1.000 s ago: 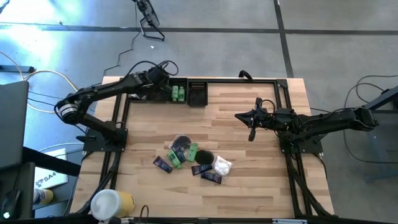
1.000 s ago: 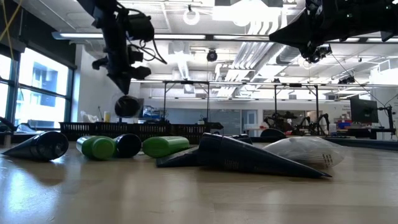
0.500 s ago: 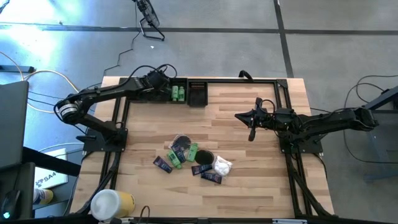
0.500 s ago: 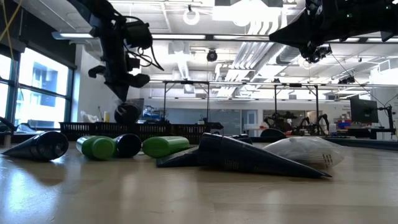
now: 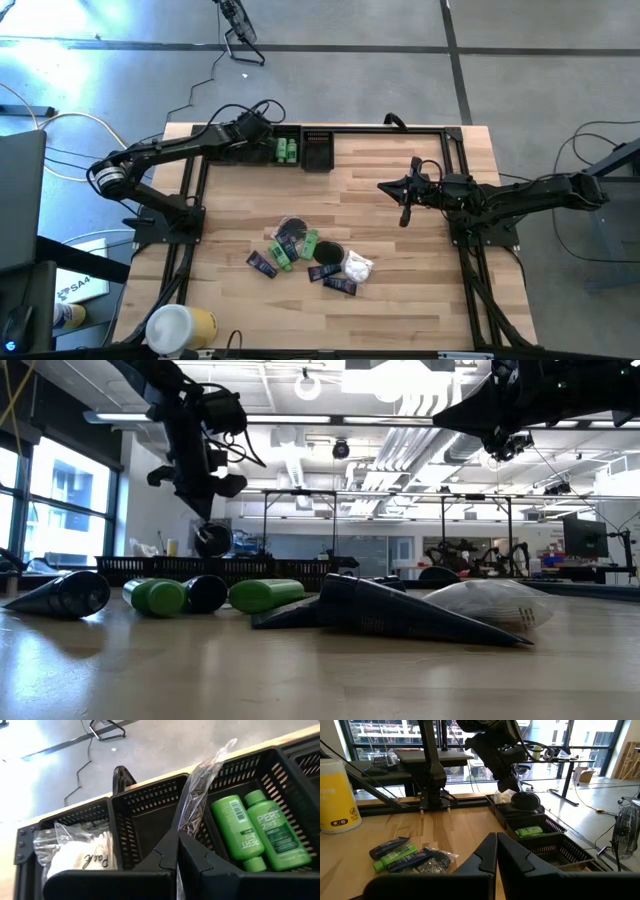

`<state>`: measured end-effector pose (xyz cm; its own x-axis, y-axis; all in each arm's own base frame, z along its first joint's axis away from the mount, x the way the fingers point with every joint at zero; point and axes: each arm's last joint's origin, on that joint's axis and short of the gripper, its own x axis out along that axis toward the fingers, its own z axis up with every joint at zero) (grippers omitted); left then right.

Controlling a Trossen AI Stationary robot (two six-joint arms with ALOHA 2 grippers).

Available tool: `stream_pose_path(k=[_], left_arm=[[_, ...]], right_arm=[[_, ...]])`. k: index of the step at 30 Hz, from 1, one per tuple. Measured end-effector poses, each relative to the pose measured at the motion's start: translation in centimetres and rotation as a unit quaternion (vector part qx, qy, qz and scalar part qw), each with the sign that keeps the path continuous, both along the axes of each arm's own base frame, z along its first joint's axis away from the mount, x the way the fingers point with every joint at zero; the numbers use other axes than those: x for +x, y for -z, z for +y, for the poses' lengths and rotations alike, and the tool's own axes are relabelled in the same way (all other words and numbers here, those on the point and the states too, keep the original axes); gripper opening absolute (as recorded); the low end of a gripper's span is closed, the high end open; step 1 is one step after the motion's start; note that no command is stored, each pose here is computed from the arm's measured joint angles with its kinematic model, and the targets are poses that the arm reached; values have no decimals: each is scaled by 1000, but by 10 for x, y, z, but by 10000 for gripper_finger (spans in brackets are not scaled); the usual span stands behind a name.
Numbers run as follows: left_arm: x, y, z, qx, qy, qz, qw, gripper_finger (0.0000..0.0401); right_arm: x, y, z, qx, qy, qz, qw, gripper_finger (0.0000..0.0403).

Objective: Pick & Place Travel size toiletries
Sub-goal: Put the hair brush into the middle left black bin, then put the shampoo into the middle right black bin

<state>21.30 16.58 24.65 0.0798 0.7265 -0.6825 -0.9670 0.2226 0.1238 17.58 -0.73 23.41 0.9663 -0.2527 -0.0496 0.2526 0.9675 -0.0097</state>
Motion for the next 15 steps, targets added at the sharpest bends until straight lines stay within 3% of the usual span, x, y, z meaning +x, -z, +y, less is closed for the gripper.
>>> stream_pose_path(k=[7,15], left_arm=[[1,0,0,2,-10,-15,1000,14],[1,-1,1,4,-10,-19,1000,83]], right_arm=[[0,0,0,0,0,0,1000,4],[0,0,0,0,0,0,1000,4]])
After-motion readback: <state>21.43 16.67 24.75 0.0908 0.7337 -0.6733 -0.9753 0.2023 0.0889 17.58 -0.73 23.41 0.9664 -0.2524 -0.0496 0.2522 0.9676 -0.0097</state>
